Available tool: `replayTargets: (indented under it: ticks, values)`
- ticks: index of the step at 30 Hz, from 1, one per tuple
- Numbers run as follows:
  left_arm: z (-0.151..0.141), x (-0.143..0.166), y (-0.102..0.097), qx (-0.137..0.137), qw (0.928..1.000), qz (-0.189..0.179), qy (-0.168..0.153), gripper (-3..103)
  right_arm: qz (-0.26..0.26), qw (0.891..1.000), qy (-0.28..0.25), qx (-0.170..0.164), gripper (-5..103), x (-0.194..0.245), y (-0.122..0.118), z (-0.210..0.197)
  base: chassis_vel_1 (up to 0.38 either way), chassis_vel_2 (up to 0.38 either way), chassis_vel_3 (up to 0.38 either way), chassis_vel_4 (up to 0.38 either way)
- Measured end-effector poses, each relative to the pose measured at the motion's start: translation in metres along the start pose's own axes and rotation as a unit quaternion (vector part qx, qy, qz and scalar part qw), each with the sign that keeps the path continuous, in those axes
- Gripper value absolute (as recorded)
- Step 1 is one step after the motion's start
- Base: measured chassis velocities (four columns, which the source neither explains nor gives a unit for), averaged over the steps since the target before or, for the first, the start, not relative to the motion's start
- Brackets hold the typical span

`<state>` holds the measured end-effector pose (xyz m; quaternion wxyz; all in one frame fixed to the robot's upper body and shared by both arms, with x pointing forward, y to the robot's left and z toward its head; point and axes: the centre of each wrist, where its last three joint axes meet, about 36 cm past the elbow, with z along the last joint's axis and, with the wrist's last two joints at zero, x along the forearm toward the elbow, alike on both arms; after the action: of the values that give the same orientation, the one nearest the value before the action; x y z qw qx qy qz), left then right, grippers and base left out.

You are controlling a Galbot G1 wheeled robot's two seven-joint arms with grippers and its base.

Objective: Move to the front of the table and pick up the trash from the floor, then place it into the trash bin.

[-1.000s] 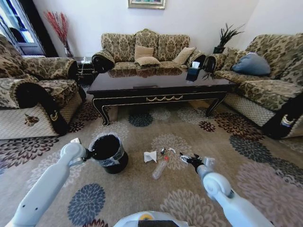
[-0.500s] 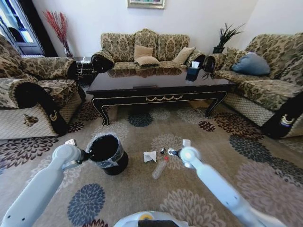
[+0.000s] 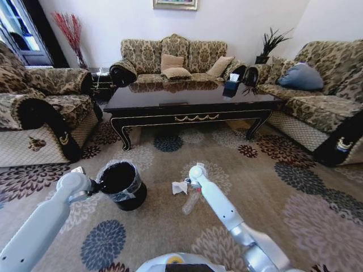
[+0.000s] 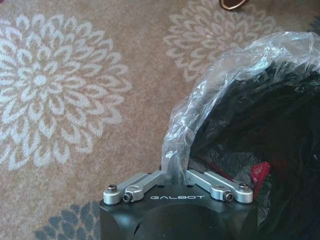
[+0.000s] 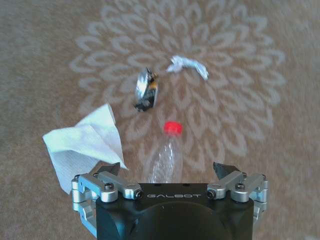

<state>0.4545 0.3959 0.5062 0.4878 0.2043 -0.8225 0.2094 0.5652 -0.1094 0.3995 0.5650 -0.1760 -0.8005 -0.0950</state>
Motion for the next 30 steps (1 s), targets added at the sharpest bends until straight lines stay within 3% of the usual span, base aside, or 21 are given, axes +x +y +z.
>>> replayTargets:
  ticks: [7, 12, 19, 30]
  values:
    - [0.002, -0.006, 0.0, 0.003, 1.0, -0.002, 0.007, 0, -0.01, 0.998, 0.035, -0.056, 100, -0.015, 0.015, 0.006, 0.0, 0.0, 0.0, 0.0]
    - [0.003, -0.006, -0.001, 0.002, 1.0, -0.001, 0.007, 0, -0.007, 0.995, 0.064, -0.073, 100, -0.033, 0.022, 0.014, 0.0, 0.0, 0.0, 0.0]
    - [0.006, -0.008, -0.006, -0.005, 1.0, -0.003, 0.005, 0, 0.029, 0.992, 0.08, -0.094, 100, -0.078, -0.003, 0.02, 0.0, 0.0, 0.0, 0.0]
    - [0.009, -0.002, -0.015, -0.018, 0.9998, -0.002, -0.001, 0, 0.043, 0.987, 0.086, -0.129, 100, -0.115, -0.034, 0.017, 0.0, 0.0, 0.0, 0.0]
